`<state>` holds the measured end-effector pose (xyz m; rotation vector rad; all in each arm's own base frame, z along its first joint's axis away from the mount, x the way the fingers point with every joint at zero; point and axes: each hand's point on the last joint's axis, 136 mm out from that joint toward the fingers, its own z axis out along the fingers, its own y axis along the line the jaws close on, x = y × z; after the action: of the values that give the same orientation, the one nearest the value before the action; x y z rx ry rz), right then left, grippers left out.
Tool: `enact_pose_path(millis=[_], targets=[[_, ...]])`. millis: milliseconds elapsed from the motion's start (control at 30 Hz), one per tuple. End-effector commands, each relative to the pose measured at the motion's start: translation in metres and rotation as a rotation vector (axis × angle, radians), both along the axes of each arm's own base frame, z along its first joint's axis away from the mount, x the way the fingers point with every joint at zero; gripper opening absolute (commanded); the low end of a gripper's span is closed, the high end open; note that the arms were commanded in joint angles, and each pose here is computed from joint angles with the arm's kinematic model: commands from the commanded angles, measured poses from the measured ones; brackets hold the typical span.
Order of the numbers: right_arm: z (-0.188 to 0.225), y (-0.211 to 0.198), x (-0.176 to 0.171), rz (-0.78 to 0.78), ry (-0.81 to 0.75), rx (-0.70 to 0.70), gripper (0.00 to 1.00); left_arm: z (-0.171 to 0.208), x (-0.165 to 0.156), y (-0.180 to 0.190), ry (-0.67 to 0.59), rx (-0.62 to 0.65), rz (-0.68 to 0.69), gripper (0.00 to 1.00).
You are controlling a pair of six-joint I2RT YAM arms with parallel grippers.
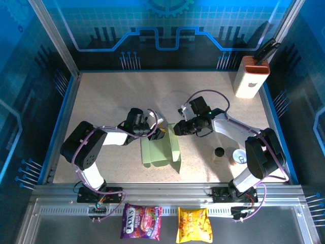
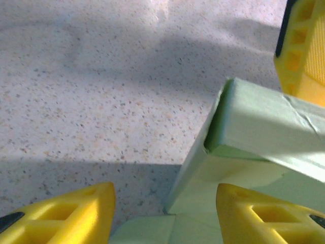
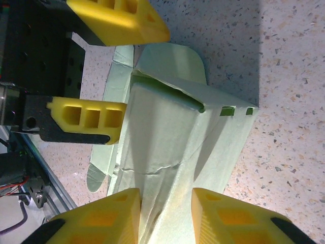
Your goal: Fold the paper box
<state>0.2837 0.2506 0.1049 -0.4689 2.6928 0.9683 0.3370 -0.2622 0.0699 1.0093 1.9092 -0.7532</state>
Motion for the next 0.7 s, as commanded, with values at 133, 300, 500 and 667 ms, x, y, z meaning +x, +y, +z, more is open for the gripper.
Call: enact_pose_path(millis=[133,300,500,667], targets=[[-0.014,-0.005,-0.005,0.008,0.027,-0.066,0.32,0.046,-0.017,-0.006,-0.12,0.005,-0.125,0.58],[-0.013,-0.005,-0.006,0.009,0.025,-0.066,0.32,0.057,-0.015,-0.009,-0.197,0.058,-0.192,0.58],[-0.012,-0.006,-0.007,0.005,0.022,-0.064,0.32,0.024,-0.01,0.005,-0.241,0.275,-0.261,0.59],[-0.013,-0.005,-0.006,0.006,0.025,-0.062,0.32,0.016,0.001,-0.003,-0.266,0.281,-0.299,0.61]])
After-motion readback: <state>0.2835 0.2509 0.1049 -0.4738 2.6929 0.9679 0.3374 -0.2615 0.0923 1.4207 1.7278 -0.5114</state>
